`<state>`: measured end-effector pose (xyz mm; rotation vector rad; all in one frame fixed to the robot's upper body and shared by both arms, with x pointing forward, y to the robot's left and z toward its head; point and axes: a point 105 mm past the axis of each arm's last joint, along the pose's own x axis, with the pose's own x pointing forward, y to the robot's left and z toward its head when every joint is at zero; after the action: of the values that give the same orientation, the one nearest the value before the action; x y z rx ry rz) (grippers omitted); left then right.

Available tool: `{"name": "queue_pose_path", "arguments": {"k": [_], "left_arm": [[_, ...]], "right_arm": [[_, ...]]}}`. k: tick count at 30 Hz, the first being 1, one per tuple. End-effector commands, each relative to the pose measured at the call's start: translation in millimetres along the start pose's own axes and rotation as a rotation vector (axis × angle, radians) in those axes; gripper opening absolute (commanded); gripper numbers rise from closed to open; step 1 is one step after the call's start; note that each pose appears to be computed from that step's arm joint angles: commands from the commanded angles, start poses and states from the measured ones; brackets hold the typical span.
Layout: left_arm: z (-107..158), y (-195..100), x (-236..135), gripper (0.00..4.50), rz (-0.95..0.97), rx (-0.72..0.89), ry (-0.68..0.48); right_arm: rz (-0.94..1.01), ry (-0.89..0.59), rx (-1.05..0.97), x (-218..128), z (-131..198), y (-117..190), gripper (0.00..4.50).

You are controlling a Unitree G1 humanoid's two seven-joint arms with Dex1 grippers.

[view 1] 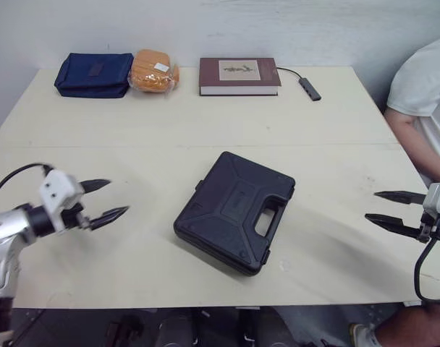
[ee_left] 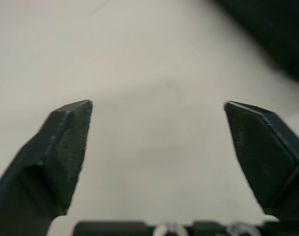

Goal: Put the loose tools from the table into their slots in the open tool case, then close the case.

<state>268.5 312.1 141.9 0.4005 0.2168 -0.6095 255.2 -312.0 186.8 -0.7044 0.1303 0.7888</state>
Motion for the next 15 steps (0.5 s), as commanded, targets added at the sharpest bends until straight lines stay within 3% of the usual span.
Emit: {"name": "queue_pose_path", "arguments": {"k": [1, 7, 15], "left_arm": [[-17.3, 31.0, -41.7, 4.50, 0.212, -0.089, 0.059], [-42.4, 34.1, -79.8, 4.50, 0.310, -0.064, 0.133], [-43.1, 29.9, -80.9, 4.50, 0.331, -0.021, 0.120]], "right_arm": [[-0.076, 0.023, -0.084, -21.5, 6.8, -23.1, 4.47], [-0.060, 0.058, -0.112, -29.5, 2.8, -31.9, 4.47], [-0.081, 0.032, -0.121, -19.1, 3.6, -37.0, 4.47]]}}
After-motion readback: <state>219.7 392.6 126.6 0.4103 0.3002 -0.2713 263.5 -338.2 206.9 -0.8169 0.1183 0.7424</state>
